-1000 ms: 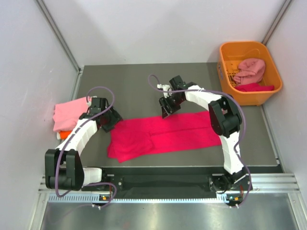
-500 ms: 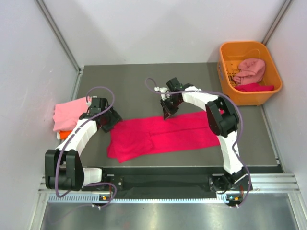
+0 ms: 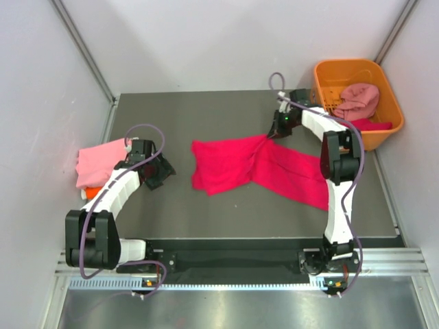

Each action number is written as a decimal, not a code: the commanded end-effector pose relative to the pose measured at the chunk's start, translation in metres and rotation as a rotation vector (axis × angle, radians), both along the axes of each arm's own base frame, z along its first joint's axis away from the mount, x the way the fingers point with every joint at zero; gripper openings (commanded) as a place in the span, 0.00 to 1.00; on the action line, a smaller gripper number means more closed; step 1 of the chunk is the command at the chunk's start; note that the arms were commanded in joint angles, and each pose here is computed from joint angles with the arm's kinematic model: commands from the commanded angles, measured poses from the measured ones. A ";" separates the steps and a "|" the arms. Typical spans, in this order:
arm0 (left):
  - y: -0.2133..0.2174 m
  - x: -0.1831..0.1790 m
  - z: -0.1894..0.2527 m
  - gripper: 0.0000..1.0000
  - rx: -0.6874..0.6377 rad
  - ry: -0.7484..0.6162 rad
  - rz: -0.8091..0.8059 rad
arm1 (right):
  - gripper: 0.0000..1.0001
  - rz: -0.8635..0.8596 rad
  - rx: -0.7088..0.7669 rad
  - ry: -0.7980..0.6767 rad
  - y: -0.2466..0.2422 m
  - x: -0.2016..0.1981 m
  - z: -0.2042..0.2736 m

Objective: Fold and stack the t-shirts
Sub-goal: Fold the tshirt

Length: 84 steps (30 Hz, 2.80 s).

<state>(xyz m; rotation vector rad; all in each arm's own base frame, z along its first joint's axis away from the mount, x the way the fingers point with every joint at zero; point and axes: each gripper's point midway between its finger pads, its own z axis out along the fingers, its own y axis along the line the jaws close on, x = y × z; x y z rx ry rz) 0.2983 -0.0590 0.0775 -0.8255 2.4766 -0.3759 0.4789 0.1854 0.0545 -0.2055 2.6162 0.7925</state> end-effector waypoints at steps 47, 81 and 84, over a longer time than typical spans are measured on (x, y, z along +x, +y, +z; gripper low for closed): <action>-0.122 0.074 -0.065 0.00 -0.221 0.010 -0.185 | 0.48 -0.121 0.009 -0.387 -0.029 -0.162 0.087; -0.002 0.411 -0.014 0.00 -0.452 -0.444 0.142 | 0.50 -0.001 -0.638 -0.212 -0.027 -0.227 -0.006; -0.002 0.413 -0.005 0.00 -0.451 -0.466 0.143 | 0.49 0.001 -0.677 -0.189 -0.030 -0.227 -0.014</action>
